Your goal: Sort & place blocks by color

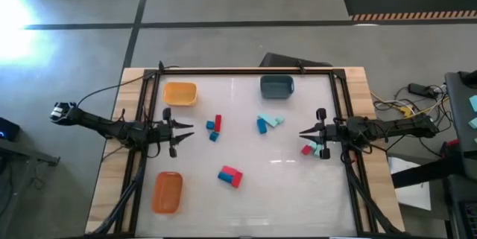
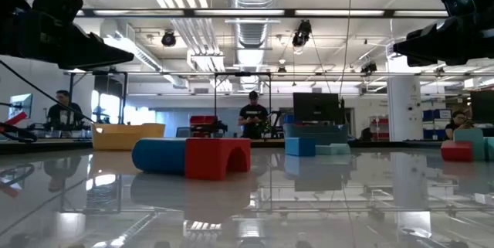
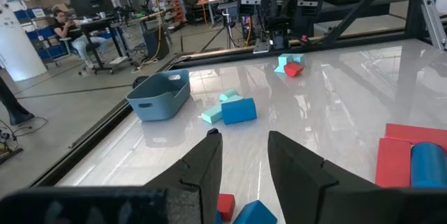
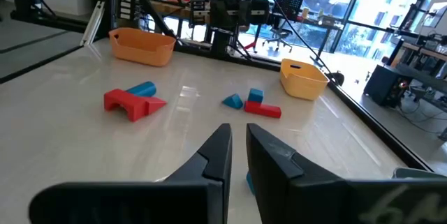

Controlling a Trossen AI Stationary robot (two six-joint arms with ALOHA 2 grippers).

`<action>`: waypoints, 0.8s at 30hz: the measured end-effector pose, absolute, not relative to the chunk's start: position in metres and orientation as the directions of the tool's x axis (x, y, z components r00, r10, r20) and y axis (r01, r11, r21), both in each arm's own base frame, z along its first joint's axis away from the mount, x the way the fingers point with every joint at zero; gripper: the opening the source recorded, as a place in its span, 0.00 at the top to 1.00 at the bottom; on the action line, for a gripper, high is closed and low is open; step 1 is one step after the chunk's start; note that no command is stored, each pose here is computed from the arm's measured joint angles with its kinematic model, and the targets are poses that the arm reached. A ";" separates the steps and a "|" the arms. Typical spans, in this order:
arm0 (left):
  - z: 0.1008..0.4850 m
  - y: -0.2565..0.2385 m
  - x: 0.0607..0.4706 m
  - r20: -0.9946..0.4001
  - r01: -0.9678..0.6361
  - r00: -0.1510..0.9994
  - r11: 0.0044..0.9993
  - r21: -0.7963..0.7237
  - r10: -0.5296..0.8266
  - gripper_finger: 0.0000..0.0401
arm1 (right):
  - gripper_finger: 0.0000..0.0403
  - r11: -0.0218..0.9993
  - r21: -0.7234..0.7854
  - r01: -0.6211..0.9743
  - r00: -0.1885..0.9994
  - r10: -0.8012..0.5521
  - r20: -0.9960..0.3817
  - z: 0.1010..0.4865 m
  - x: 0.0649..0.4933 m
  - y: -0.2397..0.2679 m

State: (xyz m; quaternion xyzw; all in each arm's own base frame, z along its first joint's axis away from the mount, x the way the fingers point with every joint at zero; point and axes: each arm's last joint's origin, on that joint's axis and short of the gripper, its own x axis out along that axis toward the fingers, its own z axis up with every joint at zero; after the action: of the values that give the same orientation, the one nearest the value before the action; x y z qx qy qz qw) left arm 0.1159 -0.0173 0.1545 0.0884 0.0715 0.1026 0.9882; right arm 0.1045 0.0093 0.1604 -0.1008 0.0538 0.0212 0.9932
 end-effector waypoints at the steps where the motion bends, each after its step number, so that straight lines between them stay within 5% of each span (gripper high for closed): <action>1: 0.154 -0.017 0.116 -0.123 -0.190 0.969 0.963 0.190 0.215 0.75 | 0.91 0.979 -0.199 -0.053 0.993 0.031 -0.111 0.160 0.104 0.009; 19: 0.154 -0.017 0.116 -0.123 -0.190 0.969 0.963 0.189 0.216 0.75 | 0.91 0.979 -0.197 -0.048 0.994 0.027 -0.109 0.161 0.105 0.009; 24: 0.154 -0.017 0.116 -0.124 -0.190 0.969 0.963 0.190 0.215 0.75 | 0.91 0.976 -0.189 0.105 0.990 -0.121 -0.073 0.164 0.105 0.005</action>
State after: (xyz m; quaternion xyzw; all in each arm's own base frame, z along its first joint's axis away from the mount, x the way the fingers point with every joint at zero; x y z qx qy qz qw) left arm 0.1159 -0.0173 0.1544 0.0885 0.0717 0.1026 0.9882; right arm 0.1046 0.0049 0.1637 -0.0928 0.0420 -0.0570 0.9932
